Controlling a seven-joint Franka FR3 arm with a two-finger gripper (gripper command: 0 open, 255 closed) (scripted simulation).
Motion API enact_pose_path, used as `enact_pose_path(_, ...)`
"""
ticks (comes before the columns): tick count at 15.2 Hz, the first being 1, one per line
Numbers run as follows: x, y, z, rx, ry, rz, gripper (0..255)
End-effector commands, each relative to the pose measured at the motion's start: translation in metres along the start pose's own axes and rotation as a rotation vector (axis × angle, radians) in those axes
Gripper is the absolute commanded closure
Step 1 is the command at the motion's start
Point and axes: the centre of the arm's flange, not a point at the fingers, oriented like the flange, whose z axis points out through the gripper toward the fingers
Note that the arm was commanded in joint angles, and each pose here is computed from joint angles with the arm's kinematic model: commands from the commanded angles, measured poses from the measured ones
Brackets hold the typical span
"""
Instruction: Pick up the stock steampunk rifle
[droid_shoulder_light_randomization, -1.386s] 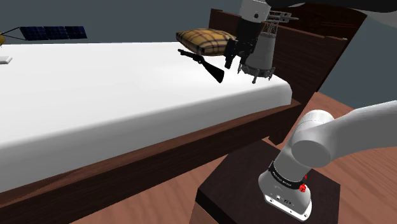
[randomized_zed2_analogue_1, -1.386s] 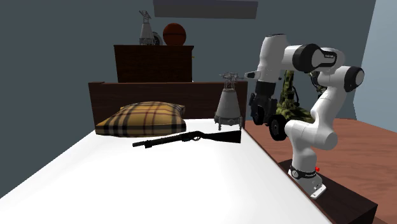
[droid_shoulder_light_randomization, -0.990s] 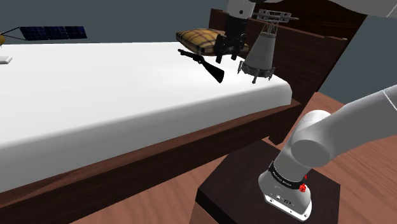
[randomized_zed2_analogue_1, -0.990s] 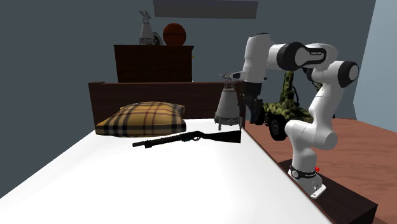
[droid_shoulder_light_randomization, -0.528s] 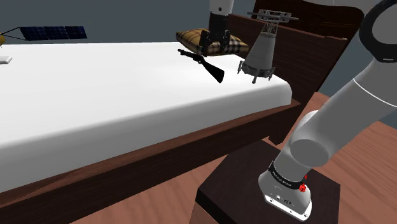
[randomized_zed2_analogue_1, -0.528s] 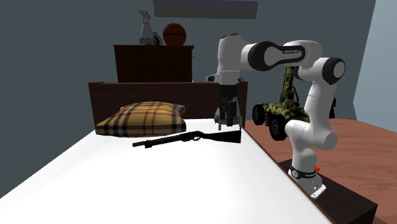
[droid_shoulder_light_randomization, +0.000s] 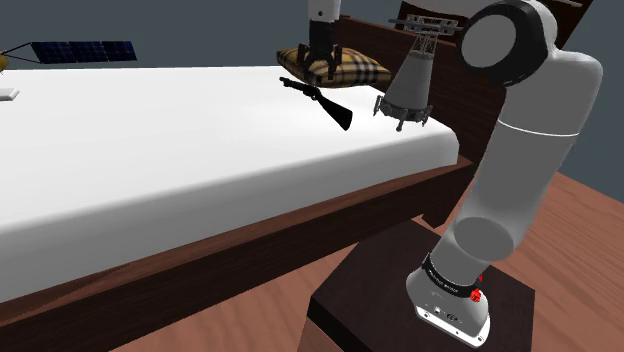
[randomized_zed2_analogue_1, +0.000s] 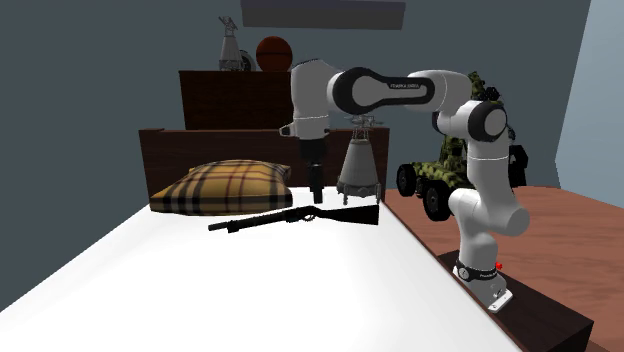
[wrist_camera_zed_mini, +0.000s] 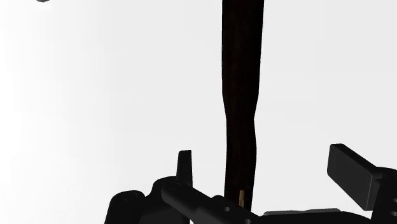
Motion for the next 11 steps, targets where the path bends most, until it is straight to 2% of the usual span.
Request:
enact_pose_path(1,0.027,0.003,0.002,0.0,-0.02,0.017,0)
enact_pose_path(3,0.049,0.006,0.005,-0.001,-0.035,0.03,0)
enact_pose_path(11,0.052,0.006,0.045,-0.001,-0.035,0.03,0)
